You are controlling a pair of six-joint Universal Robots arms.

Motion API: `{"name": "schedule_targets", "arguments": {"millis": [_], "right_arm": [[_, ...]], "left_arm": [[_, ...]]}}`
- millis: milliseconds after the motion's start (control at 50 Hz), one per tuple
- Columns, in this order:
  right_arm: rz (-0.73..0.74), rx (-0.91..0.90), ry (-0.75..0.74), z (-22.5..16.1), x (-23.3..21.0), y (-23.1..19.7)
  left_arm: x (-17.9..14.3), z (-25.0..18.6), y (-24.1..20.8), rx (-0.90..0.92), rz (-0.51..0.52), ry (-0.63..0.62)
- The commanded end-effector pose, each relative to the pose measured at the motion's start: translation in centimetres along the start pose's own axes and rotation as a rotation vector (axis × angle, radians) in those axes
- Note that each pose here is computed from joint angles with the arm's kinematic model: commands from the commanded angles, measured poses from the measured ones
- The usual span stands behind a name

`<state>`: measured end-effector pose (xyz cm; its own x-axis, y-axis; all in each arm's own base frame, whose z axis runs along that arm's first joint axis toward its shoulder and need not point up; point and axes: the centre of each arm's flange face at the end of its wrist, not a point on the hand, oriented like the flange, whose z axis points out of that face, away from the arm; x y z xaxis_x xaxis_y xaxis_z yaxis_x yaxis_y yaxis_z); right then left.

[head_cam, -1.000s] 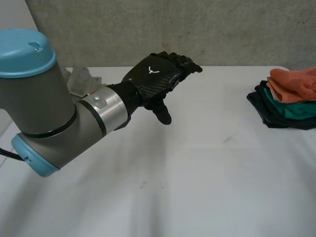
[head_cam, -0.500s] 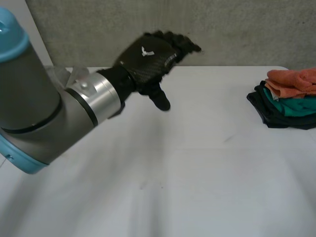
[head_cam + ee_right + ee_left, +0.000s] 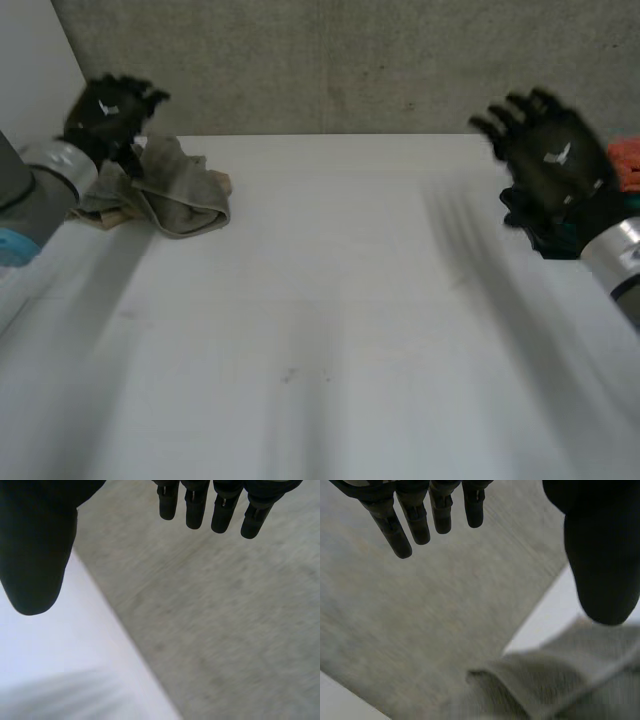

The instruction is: Fold the laundry.

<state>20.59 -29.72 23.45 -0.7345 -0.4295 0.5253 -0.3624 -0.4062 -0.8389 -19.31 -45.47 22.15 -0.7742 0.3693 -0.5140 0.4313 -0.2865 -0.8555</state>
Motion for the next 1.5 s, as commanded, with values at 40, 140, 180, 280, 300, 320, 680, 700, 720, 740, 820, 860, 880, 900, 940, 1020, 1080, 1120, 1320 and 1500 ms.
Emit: {"name": "schedule_targets", "arguments": {"millis": [40,140,180,280,300,320,680,700,720,740,820,860,880,900,940,1020,1080,1120,1320,1500], "right_arm": [[0.025,-0.18,-0.032,-2.4,-2.0,2.4],[0.047,-0.223,-0.048,-3.3,-2.6,2.8],[0.052,-0.236,-0.054,-3.6,-2.8,3.0],[0.06,-0.252,-0.057,-3.9,-3.0,3.3],[0.06,-0.253,-0.055,-3.9,-3.0,3.4],[0.062,-0.257,-0.05,-4.0,-2.8,3.5],[0.039,-0.245,0.045,-3.8,-0.4,2.3],[0.037,-0.251,0.057,-3.8,-0.2,2.1],[0.035,-0.253,0.063,-3.7,0.0,2.0],[0.035,-0.258,0.069,-3.8,0.0,1.9],[0.044,-0.285,0.081,-3.8,0.2,1.8],[0.048,-0.293,0.078,-3.8,0.2,1.8],[0.053,-0.304,0.07,-3.9,-0.1,1.9],[0.055,-0.307,0.067,-3.9,-0.1,2.0],[0.06,-0.314,0.062,-3.9,-0.2,2.1],[0.06,-0.322,0.061,-3.9,-0.2,2.2],[0.064,-0.322,0.052,-3.8,-0.1,2.1],[0.066,-0.324,0.042,-3.7,0.0,1.8],[0.019,-0.273,-0.176,-3.9,-1.6,0.0],[-0.07,-0.208,-0.454,-4.4,-6.1,-0.6]], "left_arm": [[2.6,3.4,8.7,0.035,0.046,0.083],[3.2,4.1,11.5,0.027,0.046,0.077],[3.4,4.2,12.4,0.024,0.046,0.073],[3.5,4.4,12.9,0.04,0.061,0.058],[3.6,4.4,12.8,0.045,0.065,0.056],[3.7,4.4,12.8,0.046,0.068,0.053],[12.9,-6.4,-12.3,0.361,-0.212,0.238],[13.8,-7.2,-12.9,0.362,-0.236,0.27],[15.8,-8.6,-13.7,0.357,-0.275,0.333],[17.0,-9.1,-14.0,0.353,-0.292,0.363],[23.0,-11.1,-13.6,0.313,-0.327,0.508],[26.9,-11.8,-12.3,0.268,-0.33,0.595],[27.4,-11.9,-12.0,0.259,-0.328,0.605],[28.5,-12.0,-11.5,0.233,-0.321,0.634],[29.0,-12.1,-11.2,0.204,-0.307,0.651],[29.4,-13.1,-11.9,0.187,-0.245,0.682],[28.1,-13.5,-13.9,0.232,-0.205,0.661],[27.0,-13.5,-15.1,0.261,-0.199,0.64],[18.6,-12.4,-13.2,0.092,-0.183,0.374],[16.9,-14.4,-6.4,-0.216,-0.126,0.386]]}}
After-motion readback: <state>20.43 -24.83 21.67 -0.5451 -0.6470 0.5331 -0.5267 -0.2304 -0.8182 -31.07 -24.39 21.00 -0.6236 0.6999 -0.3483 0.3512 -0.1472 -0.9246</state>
